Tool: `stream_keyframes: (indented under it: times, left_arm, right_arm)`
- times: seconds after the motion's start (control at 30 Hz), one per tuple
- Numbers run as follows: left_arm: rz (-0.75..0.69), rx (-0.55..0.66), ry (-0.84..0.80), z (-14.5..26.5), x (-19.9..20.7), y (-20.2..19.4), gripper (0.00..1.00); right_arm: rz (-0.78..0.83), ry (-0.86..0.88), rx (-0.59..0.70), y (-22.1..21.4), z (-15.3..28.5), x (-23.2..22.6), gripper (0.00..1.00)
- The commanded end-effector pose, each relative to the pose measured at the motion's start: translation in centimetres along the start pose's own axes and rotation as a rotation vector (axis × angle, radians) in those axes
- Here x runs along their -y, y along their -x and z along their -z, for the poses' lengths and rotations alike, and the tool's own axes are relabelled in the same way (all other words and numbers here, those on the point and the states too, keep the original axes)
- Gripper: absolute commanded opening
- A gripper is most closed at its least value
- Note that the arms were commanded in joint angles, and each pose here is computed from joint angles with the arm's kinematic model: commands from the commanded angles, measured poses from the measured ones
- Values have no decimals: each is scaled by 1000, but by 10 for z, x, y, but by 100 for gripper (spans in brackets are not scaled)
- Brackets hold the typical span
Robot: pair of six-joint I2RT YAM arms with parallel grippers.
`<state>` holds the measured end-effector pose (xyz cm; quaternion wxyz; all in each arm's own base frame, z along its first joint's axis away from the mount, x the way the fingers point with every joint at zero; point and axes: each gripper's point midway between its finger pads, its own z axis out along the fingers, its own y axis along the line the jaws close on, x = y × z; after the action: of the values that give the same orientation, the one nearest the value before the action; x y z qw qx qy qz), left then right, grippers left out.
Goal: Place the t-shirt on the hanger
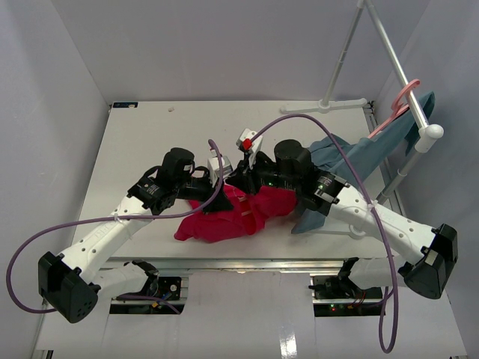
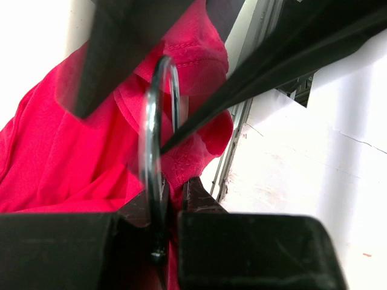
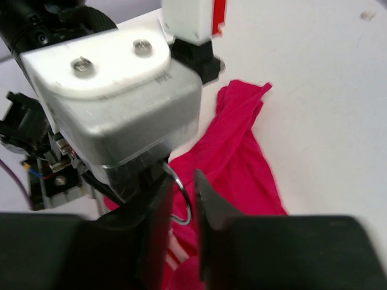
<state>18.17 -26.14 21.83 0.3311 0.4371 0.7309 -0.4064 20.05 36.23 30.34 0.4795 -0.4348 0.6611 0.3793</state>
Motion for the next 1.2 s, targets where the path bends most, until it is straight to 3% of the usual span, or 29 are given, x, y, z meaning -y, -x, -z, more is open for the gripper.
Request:
stream_keyframes:
  times: [0.0,0.03,0.17,0.3,0.43,0.8,1.17]
  left_arm:
    - [-57,76,-40,5,13,23,0]
    - [-63,87,-30,7,12,26,0]
    - [-70,144,-26,13,17,42,2]
    - [-77,194,3,19,17,56,22]
    - [-22,211,54,21,10,62,34]
    - [19,177,381,48,-31,36,42]
    - [11,234,582,88,-42,45,55]
  right_arm:
    - [4,-36,90,10,1,3,16]
    - [-4,-50,92,10,1,6,10]
    - [2,-35,109,12,2,3,8]
    - [28,-82,128,19,12,9,8]
    - [70,-120,155,24,27,13,8]
    - [87,-222,195,44,56,24,8]
    - [115,-293,229,70,84,30,8]
